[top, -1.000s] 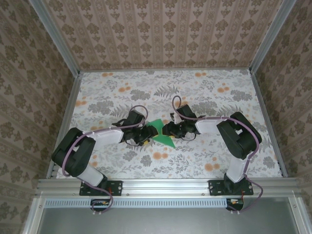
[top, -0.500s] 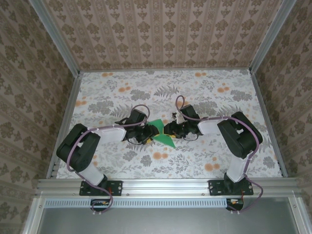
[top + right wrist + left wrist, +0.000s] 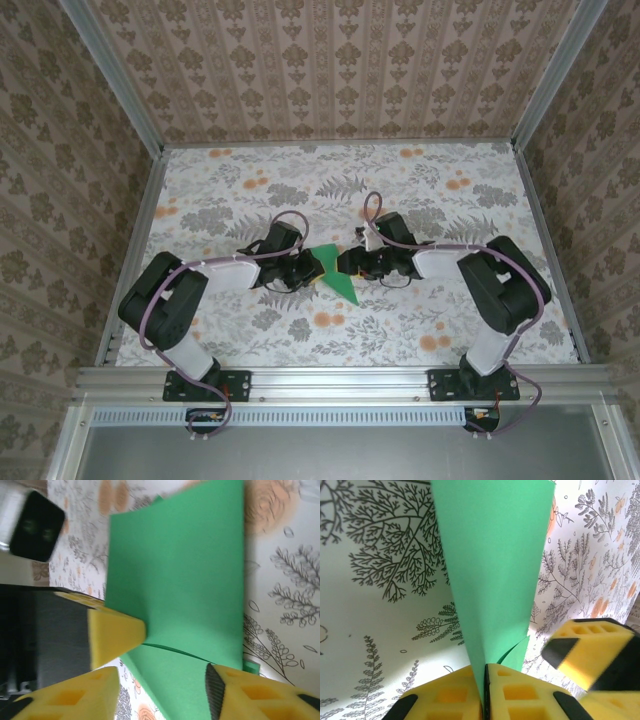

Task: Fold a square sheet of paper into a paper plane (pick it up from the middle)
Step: Fold the wing for the fifth time at the center of the table.

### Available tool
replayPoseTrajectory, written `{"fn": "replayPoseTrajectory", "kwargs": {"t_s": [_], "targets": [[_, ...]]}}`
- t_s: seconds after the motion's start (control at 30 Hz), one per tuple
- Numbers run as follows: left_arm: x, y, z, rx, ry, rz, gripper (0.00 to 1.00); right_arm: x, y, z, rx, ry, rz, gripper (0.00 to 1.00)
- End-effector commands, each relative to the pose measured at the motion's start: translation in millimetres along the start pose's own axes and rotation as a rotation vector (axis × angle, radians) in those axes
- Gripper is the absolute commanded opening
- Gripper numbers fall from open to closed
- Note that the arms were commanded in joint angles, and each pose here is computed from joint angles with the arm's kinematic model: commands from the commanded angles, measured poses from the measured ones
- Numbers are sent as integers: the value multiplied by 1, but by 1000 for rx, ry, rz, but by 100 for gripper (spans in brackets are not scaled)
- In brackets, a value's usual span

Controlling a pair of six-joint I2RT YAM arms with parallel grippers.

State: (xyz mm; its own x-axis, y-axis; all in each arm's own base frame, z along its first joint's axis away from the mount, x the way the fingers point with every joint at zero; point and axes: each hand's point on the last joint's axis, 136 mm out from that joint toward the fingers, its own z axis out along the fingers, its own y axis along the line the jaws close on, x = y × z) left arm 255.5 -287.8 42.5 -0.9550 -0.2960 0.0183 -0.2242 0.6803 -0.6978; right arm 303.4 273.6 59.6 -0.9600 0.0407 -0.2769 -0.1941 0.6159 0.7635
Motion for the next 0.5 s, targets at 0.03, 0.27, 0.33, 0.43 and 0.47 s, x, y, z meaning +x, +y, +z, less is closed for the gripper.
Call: {"fn": "replayPoseTrajectory", "kwargs": {"t_s": [0.03,0.27,0.33,0.43,0.47], "targets": [[-3,-7,-5,13,-16,-7,9,-5,-1,-17,130,-90,-206,59],[-2,-8,-9,-7,-13,-10,9,0,-7,-35,367,-254,-517,61],[-2,-9,-9,-9,-12,-17,8,7,-5,-34,376,-259,-600,63],[-2,-10,-10,-8,-9,-26,8,19,0,-28,372,-260,-755,64],[-2,-11,-10,-5,-9,-29,8,22,4,-26,364,-264,-792,65]]}}
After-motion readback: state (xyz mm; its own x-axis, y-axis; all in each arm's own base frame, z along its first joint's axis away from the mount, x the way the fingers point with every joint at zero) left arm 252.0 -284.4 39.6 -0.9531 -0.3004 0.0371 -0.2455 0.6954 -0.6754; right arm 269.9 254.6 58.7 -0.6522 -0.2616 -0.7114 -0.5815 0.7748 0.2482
